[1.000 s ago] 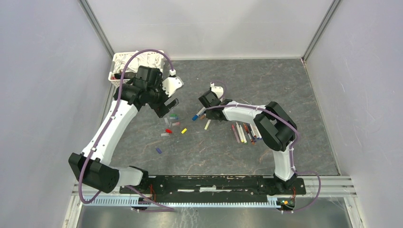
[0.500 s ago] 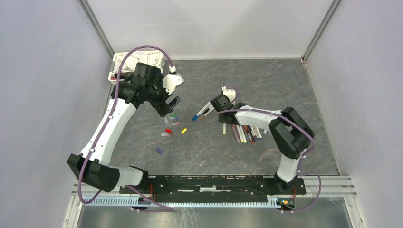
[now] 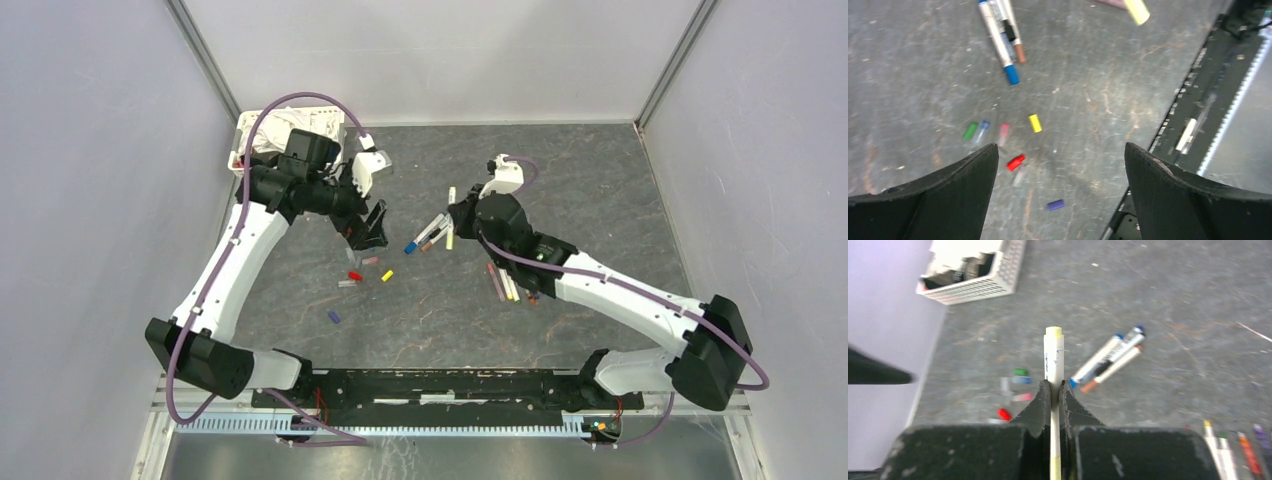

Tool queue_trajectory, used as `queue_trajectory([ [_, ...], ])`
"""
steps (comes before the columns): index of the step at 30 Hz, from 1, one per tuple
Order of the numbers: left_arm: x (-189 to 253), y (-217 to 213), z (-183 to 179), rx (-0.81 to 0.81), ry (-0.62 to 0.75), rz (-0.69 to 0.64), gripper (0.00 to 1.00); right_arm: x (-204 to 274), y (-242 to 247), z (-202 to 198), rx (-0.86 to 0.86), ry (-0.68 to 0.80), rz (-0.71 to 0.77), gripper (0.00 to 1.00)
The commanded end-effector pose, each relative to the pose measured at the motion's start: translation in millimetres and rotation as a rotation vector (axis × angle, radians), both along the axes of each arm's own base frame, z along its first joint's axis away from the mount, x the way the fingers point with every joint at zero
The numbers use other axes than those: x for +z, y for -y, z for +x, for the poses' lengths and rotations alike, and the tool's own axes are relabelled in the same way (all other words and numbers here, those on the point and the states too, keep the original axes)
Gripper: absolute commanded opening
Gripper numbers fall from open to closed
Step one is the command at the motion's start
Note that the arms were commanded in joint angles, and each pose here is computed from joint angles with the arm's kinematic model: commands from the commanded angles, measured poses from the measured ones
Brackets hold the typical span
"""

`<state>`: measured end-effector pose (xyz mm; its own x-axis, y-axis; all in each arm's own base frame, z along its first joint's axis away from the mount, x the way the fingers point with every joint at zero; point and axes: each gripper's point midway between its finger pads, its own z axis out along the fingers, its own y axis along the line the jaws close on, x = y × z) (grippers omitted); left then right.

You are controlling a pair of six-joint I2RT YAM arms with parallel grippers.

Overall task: Open the pen caps
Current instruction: Pick up the pen from the center of the board, then open the pen cap from the pen.

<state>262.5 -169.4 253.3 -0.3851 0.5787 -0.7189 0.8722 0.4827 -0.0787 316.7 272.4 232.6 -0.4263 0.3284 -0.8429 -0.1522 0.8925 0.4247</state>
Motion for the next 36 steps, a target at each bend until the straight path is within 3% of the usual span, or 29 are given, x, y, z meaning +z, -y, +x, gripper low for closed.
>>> queue_trajectory([
  [1,14,35,-26,-0.082,-0.136,-0.19,1.0,66,-28,-11,0.013,0.163,0.214,0.0],
  [17,12,73,-37,-0.138,-0.165,-0.242,0.95,108,-84,-42,0.099,0.237,0.396,0.0],
  [21,4,72,-32,-0.129,-0.16,-0.22,0.87,106,-80,-46,0.075,0.245,0.401,0.0],
  [25,-6,70,-33,-0.124,-0.175,-0.204,0.7,103,-75,-49,0.053,0.254,0.399,0.0],
  [33,-6,63,-27,-0.102,-0.127,-0.17,0.05,92,-69,-54,0.043,0.248,0.378,0.0],
  [34,-6,60,-26,-0.096,-0.11,-0.154,0.03,91,-67,-55,0.043,0.247,0.373,0.05],
  [36,-10,54,-25,-0.095,-0.092,-0.117,0.02,93,-64,-57,0.059,0.249,0.345,0.24],
])
